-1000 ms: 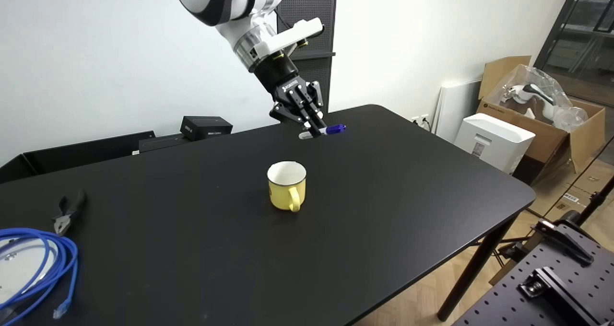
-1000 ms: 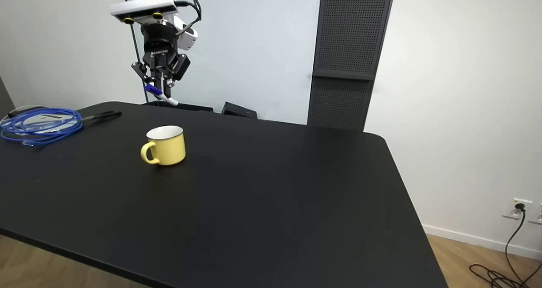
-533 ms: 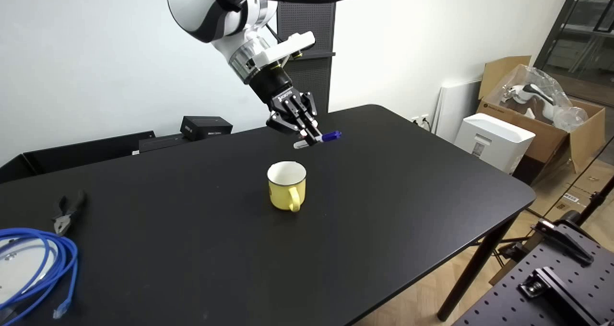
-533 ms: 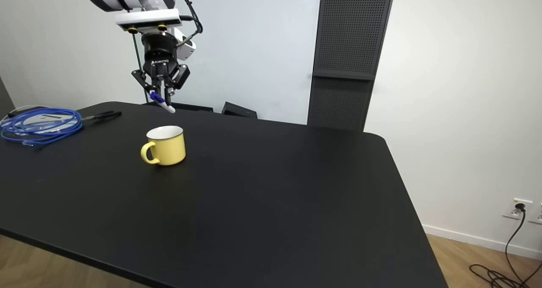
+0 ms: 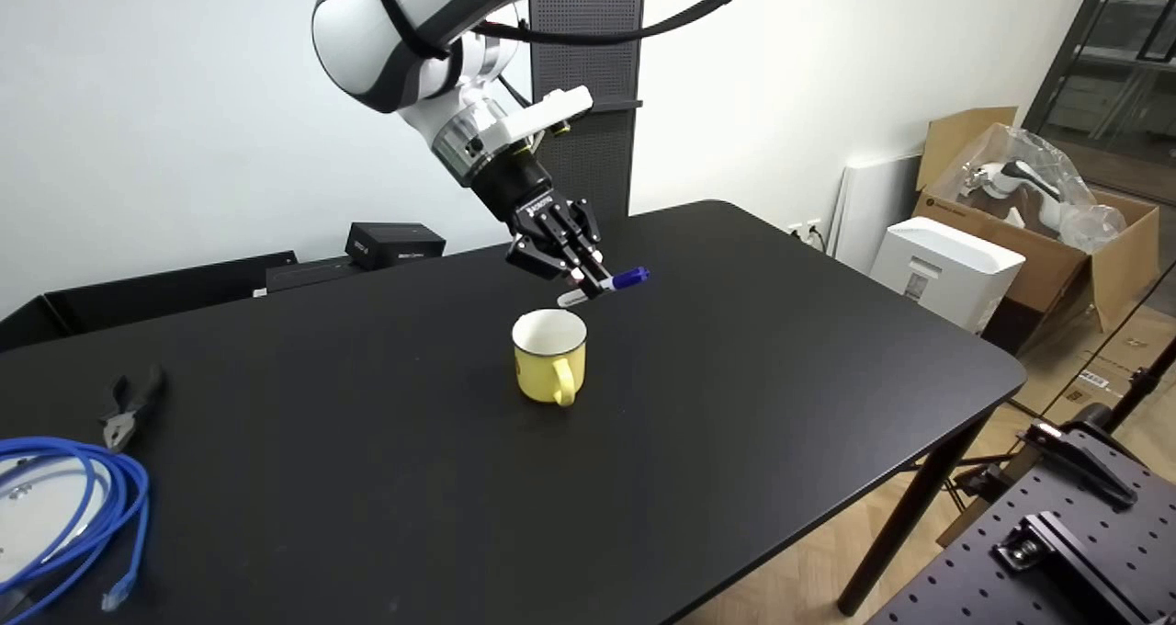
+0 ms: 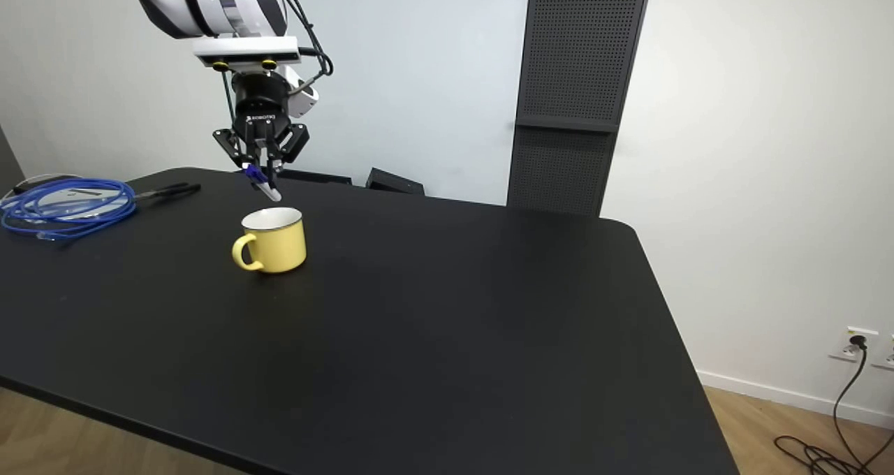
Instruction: Put the marker in the yellow mug
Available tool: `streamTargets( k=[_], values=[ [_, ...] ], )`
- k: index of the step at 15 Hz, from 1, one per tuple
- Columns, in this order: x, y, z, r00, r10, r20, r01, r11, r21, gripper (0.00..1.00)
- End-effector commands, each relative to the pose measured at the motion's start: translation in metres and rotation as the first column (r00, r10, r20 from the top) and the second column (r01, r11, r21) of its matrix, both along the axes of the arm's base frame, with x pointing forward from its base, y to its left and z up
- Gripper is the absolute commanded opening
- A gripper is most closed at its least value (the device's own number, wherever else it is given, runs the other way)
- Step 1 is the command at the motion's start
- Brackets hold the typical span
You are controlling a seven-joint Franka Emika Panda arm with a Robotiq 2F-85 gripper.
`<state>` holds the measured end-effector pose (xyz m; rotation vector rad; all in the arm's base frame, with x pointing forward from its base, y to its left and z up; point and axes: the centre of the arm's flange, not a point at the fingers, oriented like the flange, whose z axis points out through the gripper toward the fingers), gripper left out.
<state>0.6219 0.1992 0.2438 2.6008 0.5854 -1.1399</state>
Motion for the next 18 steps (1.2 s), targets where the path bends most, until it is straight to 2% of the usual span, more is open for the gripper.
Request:
streamTargets(
  k=[1, 14, 15, 16, 18],
  values=[
    [0.016, 0.006, -0.001, 1.000, 0.021, -0.018, -0.021, 1.000, 0.000, 0.04],
    [0.026, 0.019, -0.027, 0.993, 0.094, -0.069, -0.092, 0.996, 0.020, 0.04],
    [0.026, 0.021, -0.029, 0.992, 0.099, -0.074, -0.098, 0.995, 0.019, 0.15],
    [0.026, 0.023, -0.031, 0.992, 0.104, -0.077, -0.103, 0.995, 0.017, 0.43],
    [0.027, 0.025, -0.034, 0.991, 0.109, -0.081, -0.109, 0.994, 0.014, 0.48]
  ],
)
